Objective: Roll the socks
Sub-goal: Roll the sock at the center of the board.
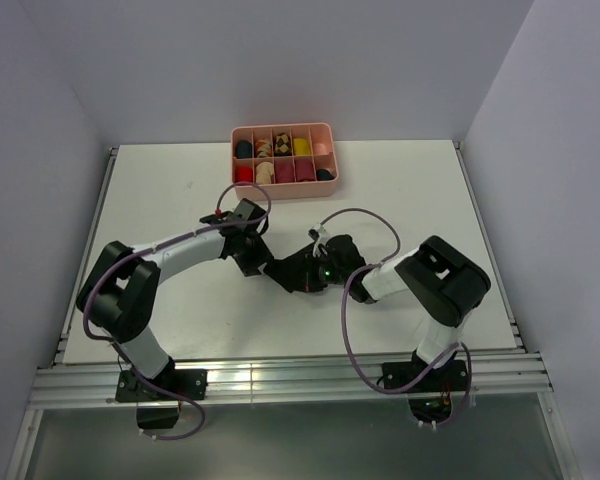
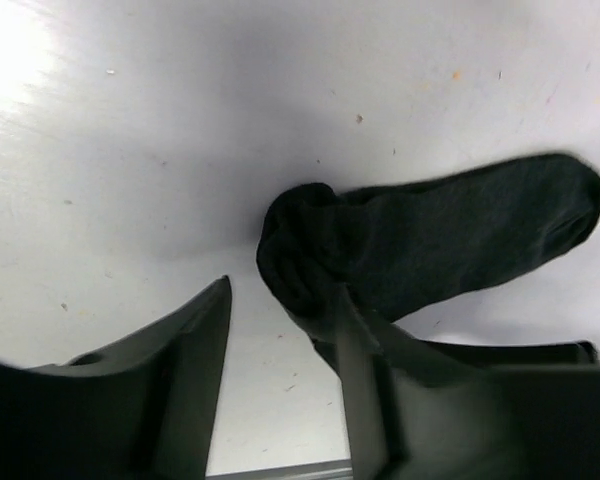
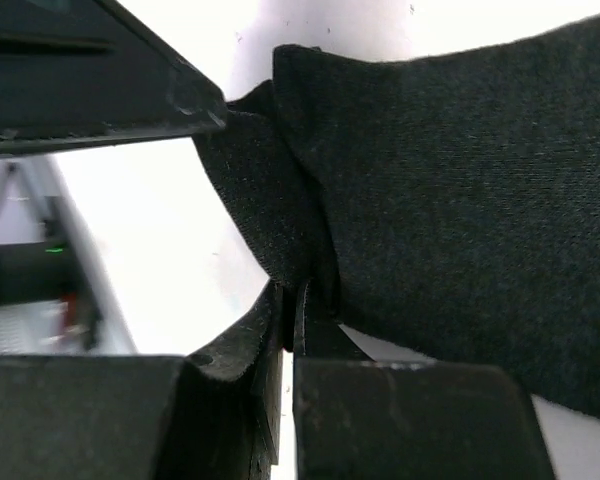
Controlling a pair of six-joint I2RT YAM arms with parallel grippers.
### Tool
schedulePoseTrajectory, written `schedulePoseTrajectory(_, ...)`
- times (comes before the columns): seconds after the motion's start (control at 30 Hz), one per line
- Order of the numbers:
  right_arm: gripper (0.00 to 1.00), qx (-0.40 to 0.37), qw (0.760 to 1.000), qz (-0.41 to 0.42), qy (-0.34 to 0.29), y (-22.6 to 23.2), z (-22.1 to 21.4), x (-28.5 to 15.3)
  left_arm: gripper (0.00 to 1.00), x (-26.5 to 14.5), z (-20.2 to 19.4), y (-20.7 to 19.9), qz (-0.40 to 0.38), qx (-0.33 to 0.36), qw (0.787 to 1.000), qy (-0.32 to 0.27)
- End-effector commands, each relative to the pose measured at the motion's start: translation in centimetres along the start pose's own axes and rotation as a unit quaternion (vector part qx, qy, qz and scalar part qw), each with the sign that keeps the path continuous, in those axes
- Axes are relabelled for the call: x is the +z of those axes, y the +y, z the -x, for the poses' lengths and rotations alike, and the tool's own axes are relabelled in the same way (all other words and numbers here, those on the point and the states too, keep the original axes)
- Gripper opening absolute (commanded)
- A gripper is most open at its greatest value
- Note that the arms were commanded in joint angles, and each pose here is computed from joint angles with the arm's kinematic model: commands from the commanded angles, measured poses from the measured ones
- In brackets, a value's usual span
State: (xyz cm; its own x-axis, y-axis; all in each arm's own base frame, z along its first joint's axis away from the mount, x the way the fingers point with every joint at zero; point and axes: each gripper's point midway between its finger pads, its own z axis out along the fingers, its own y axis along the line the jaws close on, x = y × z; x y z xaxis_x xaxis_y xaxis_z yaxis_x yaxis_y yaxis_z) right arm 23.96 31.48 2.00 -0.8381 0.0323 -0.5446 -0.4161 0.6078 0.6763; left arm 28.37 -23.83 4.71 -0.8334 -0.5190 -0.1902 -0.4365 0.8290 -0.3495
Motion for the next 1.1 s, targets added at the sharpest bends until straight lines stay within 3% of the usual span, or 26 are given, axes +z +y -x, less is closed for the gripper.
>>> schedulePoseTrajectory(0.0, 0.00, 0.097, 0.992, 0.062, 0.058, 0.7, -2.2, -0.6, 0.52, -0.9, 1.6, -0.6, -0.022, -0.033, 0.998, -0.040)
schedulePoseTrajectory(0.07, 0.00, 0.119, 0.989, 0.062, 0.066, 0.2, -2.5, -0.5, 0.64, -1.2, 1.6, -0.7, -0.032, -0.034, 0.998, -0.045)
schedulePoseTrajectory(0.13, 0.00, 0.143, 0.985, 0.061, 0.070, -0.2, -2.5, -0.7, 0.65, -1.7, 1.8, -0.9, -0.040, -0.030, 0.997, -0.051)
schedulePoseTrajectory(0.53, 0.00, 0.240, 0.967, 0.035, 0.081, -1.9, -3.1, -0.9, 0.61, -0.5, -0.7, -1.6, -0.073, -0.006, 0.997, -0.028)
schedulePoseTrajectory(0.8, 0.00, 0.274, 0.957, 0.020, 0.090, -2.6, -3.5, -0.8, 0.62, -2.6, -0.3, -1.5, -0.119, -0.012, 0.990, -0.070)
schedulePoseTrajectory(1.07, 0.00, 0.283, 0.954, 0.013, 0.095, -3.1, -3.5, -0.6, 0.59, -2.0, -0.8, -1.5, -0.143, 0.010, 0.987, -0.067)
